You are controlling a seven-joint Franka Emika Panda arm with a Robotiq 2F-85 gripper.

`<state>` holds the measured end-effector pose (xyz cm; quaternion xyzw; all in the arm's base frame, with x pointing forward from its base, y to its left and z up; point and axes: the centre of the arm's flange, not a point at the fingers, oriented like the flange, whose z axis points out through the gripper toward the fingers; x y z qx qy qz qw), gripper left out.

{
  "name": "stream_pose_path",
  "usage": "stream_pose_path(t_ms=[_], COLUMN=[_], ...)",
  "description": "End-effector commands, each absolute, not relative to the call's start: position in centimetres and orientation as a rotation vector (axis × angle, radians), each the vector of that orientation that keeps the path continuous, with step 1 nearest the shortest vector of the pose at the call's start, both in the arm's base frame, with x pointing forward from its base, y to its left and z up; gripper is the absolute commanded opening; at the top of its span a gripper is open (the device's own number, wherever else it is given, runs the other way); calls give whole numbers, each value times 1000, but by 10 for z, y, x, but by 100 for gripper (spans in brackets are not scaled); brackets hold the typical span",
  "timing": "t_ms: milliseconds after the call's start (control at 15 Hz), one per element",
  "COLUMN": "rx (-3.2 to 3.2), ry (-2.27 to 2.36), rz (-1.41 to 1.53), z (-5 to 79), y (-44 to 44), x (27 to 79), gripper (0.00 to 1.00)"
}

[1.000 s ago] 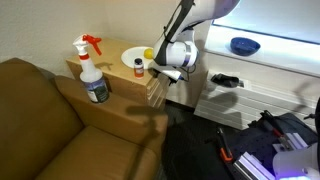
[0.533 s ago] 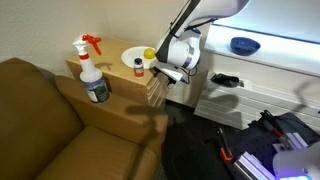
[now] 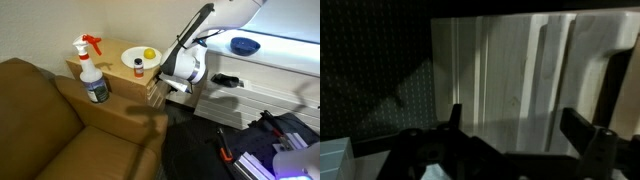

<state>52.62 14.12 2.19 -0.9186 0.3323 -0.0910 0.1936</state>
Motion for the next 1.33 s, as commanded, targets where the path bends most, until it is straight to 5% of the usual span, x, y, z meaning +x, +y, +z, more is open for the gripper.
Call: stream_pose_path(t_ms=[0, 1267], rx=[-2578, -2506], ry=[933, 937], rz=[-252, -384], z=[20, 49], y=[142, 122], x=[525, 522], gripper=[100, 100])
